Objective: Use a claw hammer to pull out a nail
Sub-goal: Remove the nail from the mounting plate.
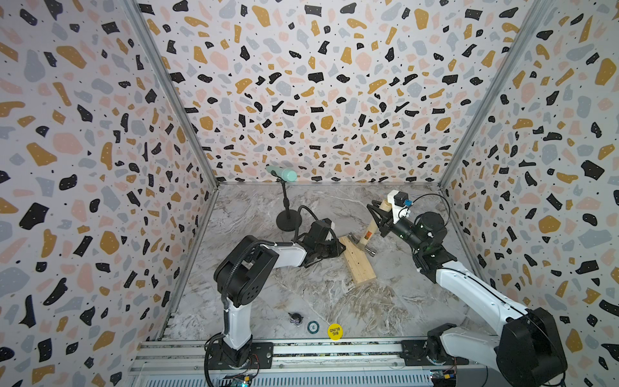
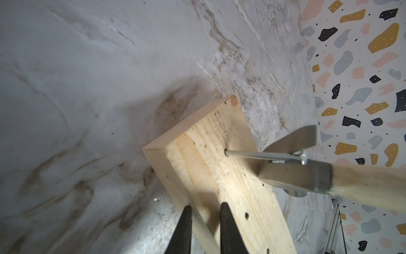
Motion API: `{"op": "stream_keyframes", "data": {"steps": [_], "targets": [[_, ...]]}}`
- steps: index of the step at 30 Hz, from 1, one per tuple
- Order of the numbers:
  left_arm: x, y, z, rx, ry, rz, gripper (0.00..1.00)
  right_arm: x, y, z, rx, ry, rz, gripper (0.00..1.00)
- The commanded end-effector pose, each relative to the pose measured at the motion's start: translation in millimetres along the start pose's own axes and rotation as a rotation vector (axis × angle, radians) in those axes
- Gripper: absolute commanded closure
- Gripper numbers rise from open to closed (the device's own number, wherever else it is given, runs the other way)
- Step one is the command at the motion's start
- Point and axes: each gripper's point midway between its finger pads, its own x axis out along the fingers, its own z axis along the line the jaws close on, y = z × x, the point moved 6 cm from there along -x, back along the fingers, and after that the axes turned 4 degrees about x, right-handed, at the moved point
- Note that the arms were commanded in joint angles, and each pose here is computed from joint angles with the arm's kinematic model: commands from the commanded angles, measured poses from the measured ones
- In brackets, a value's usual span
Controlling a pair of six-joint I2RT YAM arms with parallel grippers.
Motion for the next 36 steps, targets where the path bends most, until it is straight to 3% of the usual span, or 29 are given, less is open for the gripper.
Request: {"op": "stream_keyframes", "data": {"steps": [1,36], "targets": [[8,37,26,-0.044,-0.090,0.125,0.81,-4,41,6,0.124,-0.034,0.153,1.00],[7,47,33,-0.055,-0.103,0.141,0.81,-23,62,17,0.198,-0.060,0.153,1.00]]}}
